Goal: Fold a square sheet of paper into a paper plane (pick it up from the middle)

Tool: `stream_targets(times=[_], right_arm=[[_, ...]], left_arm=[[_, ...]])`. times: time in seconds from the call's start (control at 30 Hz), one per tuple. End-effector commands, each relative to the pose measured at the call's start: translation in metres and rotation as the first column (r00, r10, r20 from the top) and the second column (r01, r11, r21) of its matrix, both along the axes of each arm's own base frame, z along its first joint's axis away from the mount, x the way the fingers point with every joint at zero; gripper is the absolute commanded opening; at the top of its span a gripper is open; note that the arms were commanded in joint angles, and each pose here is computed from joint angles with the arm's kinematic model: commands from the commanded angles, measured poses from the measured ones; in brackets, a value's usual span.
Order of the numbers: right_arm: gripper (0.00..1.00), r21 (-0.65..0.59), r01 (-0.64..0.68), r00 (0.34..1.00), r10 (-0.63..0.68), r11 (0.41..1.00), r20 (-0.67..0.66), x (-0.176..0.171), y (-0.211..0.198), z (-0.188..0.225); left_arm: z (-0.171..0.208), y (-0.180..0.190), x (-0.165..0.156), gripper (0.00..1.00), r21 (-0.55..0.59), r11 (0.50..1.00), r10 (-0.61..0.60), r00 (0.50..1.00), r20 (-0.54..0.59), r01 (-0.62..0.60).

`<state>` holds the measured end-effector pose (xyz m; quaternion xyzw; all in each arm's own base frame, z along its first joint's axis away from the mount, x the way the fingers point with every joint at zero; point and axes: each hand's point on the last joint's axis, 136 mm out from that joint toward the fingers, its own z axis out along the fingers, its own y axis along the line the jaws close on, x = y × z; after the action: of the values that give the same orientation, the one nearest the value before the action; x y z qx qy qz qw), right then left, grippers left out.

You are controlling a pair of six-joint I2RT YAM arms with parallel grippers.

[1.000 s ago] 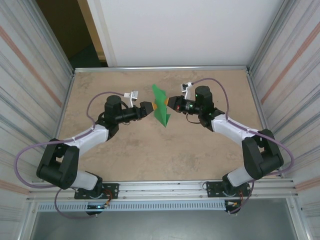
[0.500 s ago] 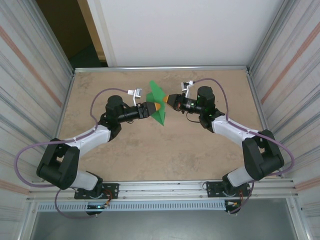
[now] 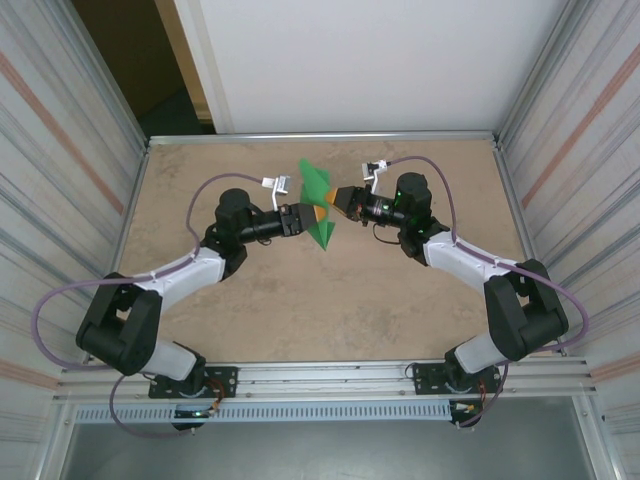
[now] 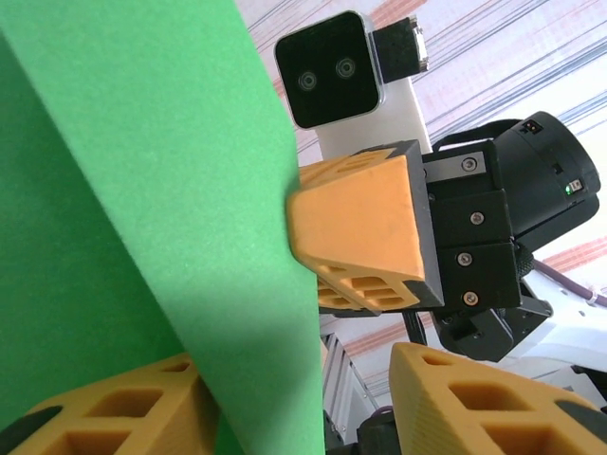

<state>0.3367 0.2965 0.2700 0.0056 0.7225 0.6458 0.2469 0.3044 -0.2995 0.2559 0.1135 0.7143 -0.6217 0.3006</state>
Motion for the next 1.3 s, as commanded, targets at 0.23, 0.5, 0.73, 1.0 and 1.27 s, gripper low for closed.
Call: stream_targets(times=[0.23, 0.5, 0.73, 1.0, 1.27], right_arm=[[0.04, 0.035, -0.011, 1.000, 0.011, 0.999, 0.015, -0.006, -0.005, 0.011], [0.06, 0.033, -0.006, 1.000, 0.006, 0.999, 0.008, -0.006, -0.008, 0.009], [0.08, 0.034, -0.003, 1.000, 0.003, 0.999, 0.010, -0.005, -0.009, 0.010], [0.20, 0.026, 0.004, 1.000, -0.004, 1.000, -0.001, -0.005, -0.012, 0.008], [0.47, -0.081, 0.134, 0.991, -0.132, 0.988, 0.022, -0.002, -0.048, -0.003]], left_arm=[[0.015, -0.005, -0.001, 0.39, -0.042, 0.999, -0.025, 0.999, 0.041, 0.026], [0.015, -0.004, 0.002, 0.33, -0.049, 0.999, -0.011, 1.000, 0.025, 0.012], [0.014, -0.006, 0.005, 0.26, -0.042, 0.999, -0.010, 1.000, 0.009, 0.011], [0.010, -0.006, 0.006, 0.18, -0.032, 0.999, -0.007, 1.000, -0.001, 0.007], [0.000, 0.001, 0.013, 0.13, 0.028, 0.999, 0.033, 0.999, -0.011, -0.033]])
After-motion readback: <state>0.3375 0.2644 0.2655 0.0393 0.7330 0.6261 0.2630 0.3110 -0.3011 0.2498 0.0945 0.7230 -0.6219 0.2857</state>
